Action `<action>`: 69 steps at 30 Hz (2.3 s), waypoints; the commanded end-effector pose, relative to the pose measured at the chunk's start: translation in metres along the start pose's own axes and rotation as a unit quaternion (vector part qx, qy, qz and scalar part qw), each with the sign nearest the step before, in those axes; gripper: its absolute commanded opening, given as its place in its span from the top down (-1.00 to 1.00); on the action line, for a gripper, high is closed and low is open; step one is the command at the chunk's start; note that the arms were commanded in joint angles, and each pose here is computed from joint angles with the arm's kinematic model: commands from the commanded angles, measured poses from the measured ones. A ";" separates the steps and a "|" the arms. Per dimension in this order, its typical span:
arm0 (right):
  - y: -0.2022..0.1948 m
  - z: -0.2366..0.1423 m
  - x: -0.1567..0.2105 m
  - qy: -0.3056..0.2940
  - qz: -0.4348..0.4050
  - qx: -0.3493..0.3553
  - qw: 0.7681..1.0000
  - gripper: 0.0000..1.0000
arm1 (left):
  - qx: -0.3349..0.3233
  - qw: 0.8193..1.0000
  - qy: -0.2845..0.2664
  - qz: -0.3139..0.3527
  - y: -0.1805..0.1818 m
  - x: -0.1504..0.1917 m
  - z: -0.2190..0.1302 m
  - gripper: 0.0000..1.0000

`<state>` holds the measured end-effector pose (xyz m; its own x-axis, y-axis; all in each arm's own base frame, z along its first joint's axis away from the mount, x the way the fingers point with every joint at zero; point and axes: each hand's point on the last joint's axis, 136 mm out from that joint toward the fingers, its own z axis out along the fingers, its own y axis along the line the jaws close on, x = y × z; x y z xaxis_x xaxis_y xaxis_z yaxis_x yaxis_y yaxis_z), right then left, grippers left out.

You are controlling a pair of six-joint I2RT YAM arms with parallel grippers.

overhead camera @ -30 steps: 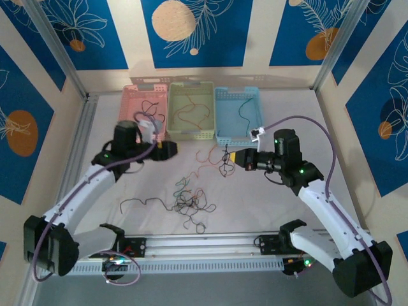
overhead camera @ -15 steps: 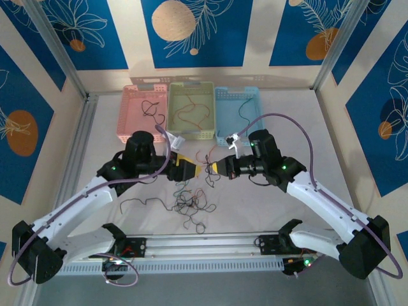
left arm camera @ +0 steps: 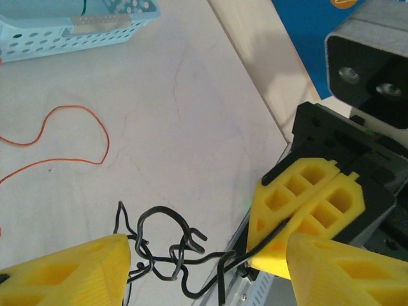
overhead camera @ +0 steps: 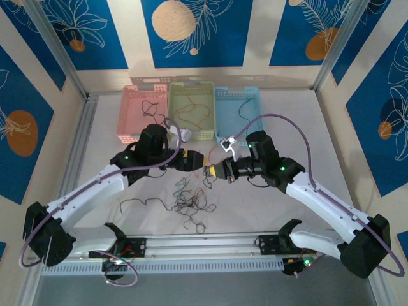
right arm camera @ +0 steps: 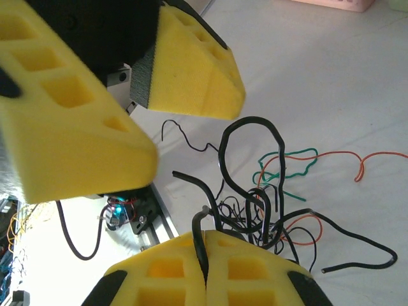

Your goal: Untangle the cables

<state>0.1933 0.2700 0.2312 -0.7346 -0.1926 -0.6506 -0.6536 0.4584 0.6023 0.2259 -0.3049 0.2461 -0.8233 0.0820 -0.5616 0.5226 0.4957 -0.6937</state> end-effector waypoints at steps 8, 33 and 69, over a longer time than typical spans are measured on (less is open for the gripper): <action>0.007 0.005 0.004 0.011 -0.028 -0.014 0.999 1.00 | -0.047 0.998 0.021 -0.026 0.010 0.007 0.013 -0.16; -0.027 -0.017 0.003 -0.026 -0.035 0.092 0.995 1.00 | -0.226 0.968 -0.098 -0.050 0.073 -0.008 -0.041 1.00; -0.044 -0.063 -0.054 -0.147 0.266 0.020 0.953 1.00 | -0.002 0.992 -0.124 -0.035 0.040 -0.005 -0.057 -0.07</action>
<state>0.2487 0.1951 0.2363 -0.8608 0.2804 -0.4248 -0.2146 0.5568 0.8024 0.2468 -0.2183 0.2312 -0.7959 -0.2120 -0.5671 0.3571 0.5920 -0.7225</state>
